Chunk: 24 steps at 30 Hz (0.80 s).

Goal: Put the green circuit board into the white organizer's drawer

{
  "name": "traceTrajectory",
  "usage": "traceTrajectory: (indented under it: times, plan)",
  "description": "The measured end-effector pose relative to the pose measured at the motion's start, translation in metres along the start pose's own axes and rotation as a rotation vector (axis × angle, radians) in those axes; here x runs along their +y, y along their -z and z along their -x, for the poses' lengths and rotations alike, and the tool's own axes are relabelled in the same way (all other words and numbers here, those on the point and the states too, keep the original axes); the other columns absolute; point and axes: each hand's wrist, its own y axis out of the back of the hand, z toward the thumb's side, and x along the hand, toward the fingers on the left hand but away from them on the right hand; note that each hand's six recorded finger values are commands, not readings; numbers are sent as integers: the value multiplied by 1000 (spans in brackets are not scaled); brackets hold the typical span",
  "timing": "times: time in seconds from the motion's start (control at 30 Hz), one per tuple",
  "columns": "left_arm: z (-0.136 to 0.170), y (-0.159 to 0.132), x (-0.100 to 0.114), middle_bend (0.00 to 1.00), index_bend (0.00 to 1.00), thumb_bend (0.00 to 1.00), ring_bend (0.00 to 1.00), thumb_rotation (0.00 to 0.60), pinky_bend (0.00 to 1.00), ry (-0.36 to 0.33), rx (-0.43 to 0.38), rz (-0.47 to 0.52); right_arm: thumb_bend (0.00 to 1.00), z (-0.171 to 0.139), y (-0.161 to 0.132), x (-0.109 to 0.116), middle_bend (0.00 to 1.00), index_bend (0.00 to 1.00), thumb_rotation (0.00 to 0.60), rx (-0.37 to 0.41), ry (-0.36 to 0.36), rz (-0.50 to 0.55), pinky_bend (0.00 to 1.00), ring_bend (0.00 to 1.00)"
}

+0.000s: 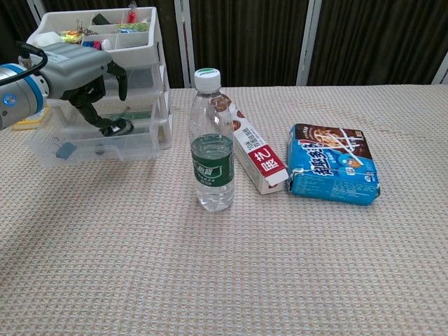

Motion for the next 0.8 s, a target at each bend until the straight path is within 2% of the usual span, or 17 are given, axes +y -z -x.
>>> traceTrajectory:
  times: [0.17, 0.3, 0.37, 0.4, 0.47, 0.53, 0.6, 0.73, 0.8]
  plan:
    - [8, 2, 1, 718, 319, 223, 628, 600, 550, -19, -27, -24, 17, 0, 0, 0, 0, 137, 600, 1, 1, -1, 0, 0]
    - [19, 6, 2, 505, 273, 230, 461, 600, 438, -40, -48, -52, 17, 0, 0, 0, 0, 137, 600, 3, 0, -2, 0, 0]
    - [26, 8, 3, 426, 257, 291, 405, 600, 403, -52, -60, -59, 17, 0, -1, 0, 0, 137, 600, 3, 2, -2, 0, 0]
    - [30, 8, 3, 386, 252, 353, 376, 600, 388, -56, -68, -57, 17, 0, 0, 0, 0, 137, 600, 2, 2, -3, 0, 0]
    - [40, 7, 4, 322, 249, 538, 323, 600, 361, -62, -95, -54, 19, 0, 0, 0, 0, 137, 600, 0, 1, -4, 0, 0]
    - [50, 6, 4, 245, 249, 845, 253, 600, 322, -63, -128, -61, 18, 0, 0, 0, 0, 137, 600, 1, 1, -3, 0, 0]
    - [63, 5, 2, 197, 249, 976, 202, 600, 284, -61, -176, -83, 16, 0, 0, 0, 0, 137, 600, 1, 1, -3, 0, 0]
    - [90, 3, -4, 26, 196, 1000, 7, 600, 64, -59, -282, -168, 17, -1, -1, 0, 0, 137, 600, 0, 0, -2, 0, 0]
    - [107, 4, -10, 0, 179, 1000, 0, 600, 38, -58, -351, -240, 17, -1, -1, 0, 0, 137, 600, 1, -1, -1, 0, 0]
